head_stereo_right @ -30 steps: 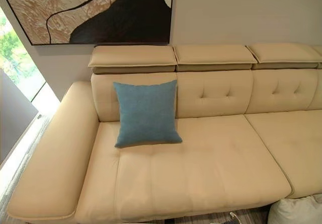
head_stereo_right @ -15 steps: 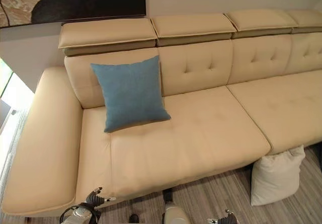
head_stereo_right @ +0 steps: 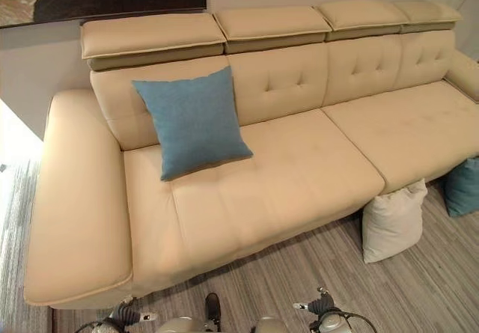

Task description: Pick up all the scattered cushions and arrange them neatly on the sofa.

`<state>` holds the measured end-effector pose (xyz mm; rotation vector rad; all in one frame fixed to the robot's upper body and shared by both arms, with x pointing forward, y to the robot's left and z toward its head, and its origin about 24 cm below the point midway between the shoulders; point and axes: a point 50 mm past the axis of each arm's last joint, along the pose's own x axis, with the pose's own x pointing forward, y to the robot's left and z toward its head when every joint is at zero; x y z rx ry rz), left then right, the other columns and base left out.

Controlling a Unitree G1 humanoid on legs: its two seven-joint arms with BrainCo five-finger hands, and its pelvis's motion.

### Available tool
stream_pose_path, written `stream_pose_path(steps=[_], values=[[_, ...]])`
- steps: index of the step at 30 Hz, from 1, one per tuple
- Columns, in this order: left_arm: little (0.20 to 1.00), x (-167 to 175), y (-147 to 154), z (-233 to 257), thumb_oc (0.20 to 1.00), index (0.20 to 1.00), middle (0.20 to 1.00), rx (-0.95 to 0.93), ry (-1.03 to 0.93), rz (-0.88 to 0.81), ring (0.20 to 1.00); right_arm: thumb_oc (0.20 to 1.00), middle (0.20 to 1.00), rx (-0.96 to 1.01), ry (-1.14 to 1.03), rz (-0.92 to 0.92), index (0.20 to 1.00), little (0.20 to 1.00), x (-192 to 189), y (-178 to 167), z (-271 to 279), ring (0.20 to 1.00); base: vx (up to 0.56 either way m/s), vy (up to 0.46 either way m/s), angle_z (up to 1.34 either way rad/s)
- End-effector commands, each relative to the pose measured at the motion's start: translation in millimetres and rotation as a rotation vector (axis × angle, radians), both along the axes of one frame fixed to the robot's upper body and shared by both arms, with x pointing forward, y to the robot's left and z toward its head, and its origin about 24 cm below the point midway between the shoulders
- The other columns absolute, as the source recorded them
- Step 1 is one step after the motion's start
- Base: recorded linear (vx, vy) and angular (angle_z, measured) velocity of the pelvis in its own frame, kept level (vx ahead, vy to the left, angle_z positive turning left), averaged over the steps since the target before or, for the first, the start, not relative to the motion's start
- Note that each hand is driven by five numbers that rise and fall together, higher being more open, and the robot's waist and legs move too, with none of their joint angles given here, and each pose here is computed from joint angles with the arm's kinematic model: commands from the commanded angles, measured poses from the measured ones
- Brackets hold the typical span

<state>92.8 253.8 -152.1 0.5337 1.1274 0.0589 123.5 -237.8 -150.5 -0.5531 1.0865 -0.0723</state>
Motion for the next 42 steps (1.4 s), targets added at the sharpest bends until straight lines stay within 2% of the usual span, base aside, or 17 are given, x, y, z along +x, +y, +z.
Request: stream_pose_path(steps=[1, 7, 17, 23, 26, 31, 42], values=[[1.0, 33, -9, 6, 1.0, 1.0, 1.0, -0.02, -0.076, -0.015, 1.0, 1.0, 1.0, -0.058, -0.032, -0.008, 1.0, 1.0, 7, -21, 9, 1.0, -0.07, -0.16, 0.28], [1.0, 45, -26, 5, 1.0, 1.0, 1.0, -0.067, -0.101, -0.031, 1.0, 1.0, 1.0, -0.069, -0.002, -0.043, 1.0, 1.0, -2, -24, 6, 1.0, -0.12, -0.057, 0.23], [1.0, 42, -38, 2, 1.0, 1.0, 1.0, -0.081, -0.076, -0.072, 1.0, 1.0, 1.0, -0.082, 0.015, -0.058, 1.0, 1.0, -4, -29, 6, 1.0, -0.07, 0.143, -0.86], [1.0, 58, -31, 9, 1.0, 1.0, 1.0, -0.055, -0.121, -0.093, 1.0, 1.0, 1.0, -0.083, -0.001, -0.018, 1.0, 1.0, 6, -20, 7, 1.0, -0.2, 0.132, -1.2], [1.0, 52, -22, 9, 1.0, 1.0, 1.0, -0.04, -0.107, -0.063, 1.0, 1.0, 1.0, -0.084, -0.001, -0.024, 1.0, 1.0, 3, -22, 7, 1.0, -0.15, 0.063, -1.21], [1.0, 43, -18, 6, 1.0, 1.0, 1.0, -0.036, -0.081, -0.027, 1.0, 1.0, 1.0, -0.091, -0.009, -0.049, 1.0, 1.0, 2, -26, 8, 1.0, -0.04, -0.095, -1.05], [1.0, 56, -44, 6, 1.0, 1.0, 1.0, -0.087, -0.116, -0.078, 1.0, 1.0, 1.0, -0.094, -0.02, -0.172, 1.0, 1.0, -10, -37, 8, 1.0, 0.06, -0.167, -0.13]])
